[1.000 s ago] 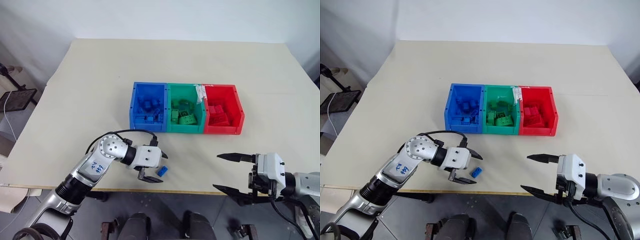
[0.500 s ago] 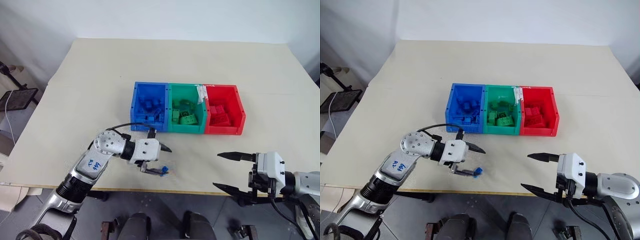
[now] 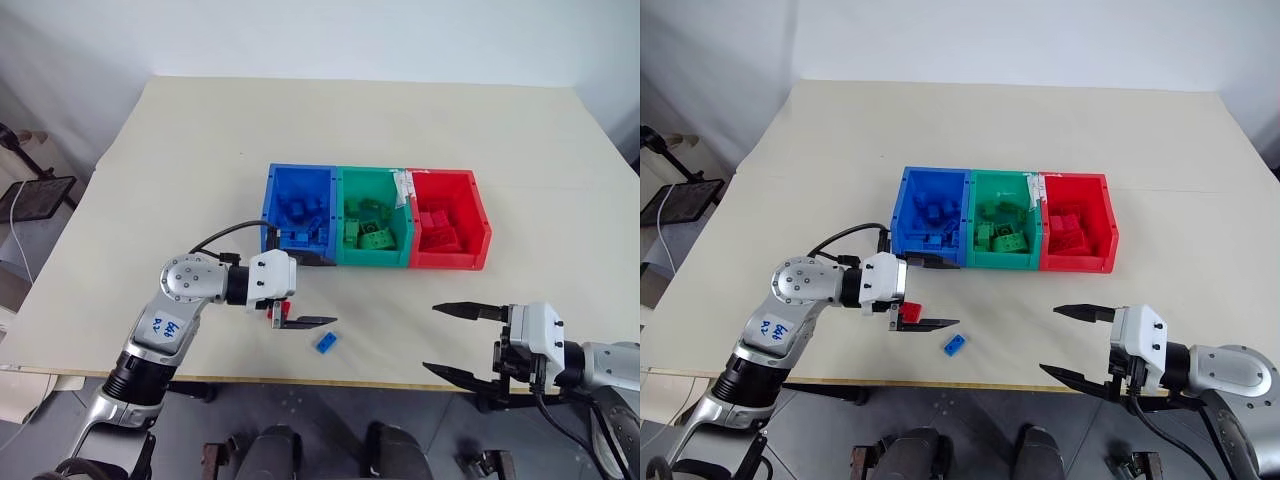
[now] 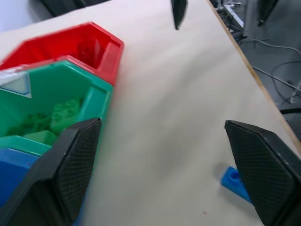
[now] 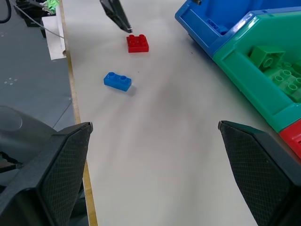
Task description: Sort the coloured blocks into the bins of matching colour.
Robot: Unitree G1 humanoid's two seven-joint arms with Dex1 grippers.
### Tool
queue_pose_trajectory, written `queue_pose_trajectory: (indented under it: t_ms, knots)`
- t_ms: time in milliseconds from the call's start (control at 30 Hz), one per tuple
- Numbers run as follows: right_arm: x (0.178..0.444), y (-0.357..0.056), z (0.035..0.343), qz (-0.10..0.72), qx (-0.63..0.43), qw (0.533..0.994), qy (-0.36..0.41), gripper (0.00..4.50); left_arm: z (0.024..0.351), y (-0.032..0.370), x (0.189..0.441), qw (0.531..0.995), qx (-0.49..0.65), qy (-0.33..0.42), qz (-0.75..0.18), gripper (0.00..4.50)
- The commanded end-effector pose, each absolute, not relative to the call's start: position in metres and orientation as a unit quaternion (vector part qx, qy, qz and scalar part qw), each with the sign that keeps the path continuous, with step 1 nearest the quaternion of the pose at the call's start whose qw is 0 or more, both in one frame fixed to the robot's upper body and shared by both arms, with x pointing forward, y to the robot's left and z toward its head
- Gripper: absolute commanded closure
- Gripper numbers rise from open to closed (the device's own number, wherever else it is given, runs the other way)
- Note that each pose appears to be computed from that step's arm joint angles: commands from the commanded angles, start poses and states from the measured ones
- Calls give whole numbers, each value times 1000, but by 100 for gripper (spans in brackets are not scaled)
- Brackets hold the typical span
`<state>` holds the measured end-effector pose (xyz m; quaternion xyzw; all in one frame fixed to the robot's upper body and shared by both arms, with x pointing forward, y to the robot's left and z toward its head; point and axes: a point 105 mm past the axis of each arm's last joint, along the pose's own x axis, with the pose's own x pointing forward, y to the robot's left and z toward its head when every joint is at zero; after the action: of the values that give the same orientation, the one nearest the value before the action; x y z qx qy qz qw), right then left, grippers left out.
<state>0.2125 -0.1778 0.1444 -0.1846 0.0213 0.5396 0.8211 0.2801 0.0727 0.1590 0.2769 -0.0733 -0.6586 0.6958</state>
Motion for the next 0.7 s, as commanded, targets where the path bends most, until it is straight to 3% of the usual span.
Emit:
queue_pose_trajectory:
  t_ms: [33, 233, 367, 433, 533, 700]
  knots:
    - [212, -177, 149, 541, -191, 819, 8, 0, 156, 75, 274, 669, 304, -78, -674, 128]
    - [209, -177, 148, 541, -188, 820, 13, 0, 148, 70, 267, 633, 332, -68, -696, 327]
    - [204, -178, 147, 543, -185, 819, 22, 0, 126, 67, 256, 592, 361, -13, -720, 445]
    - [202, -177, 147, 544, -184, 818, 24, 0, 123, 65, 256, 594, 360, -5, -720, 445]
    - [200, -176, 147, 545, -182, 818, 26, 0, 123, 60, 262, 617, 347, 2, -707, 387]
    - [197, -176, 147, 544, -180, 819, 29, 0, 124, 59, 261, 609, 357, -14, -708, 229]
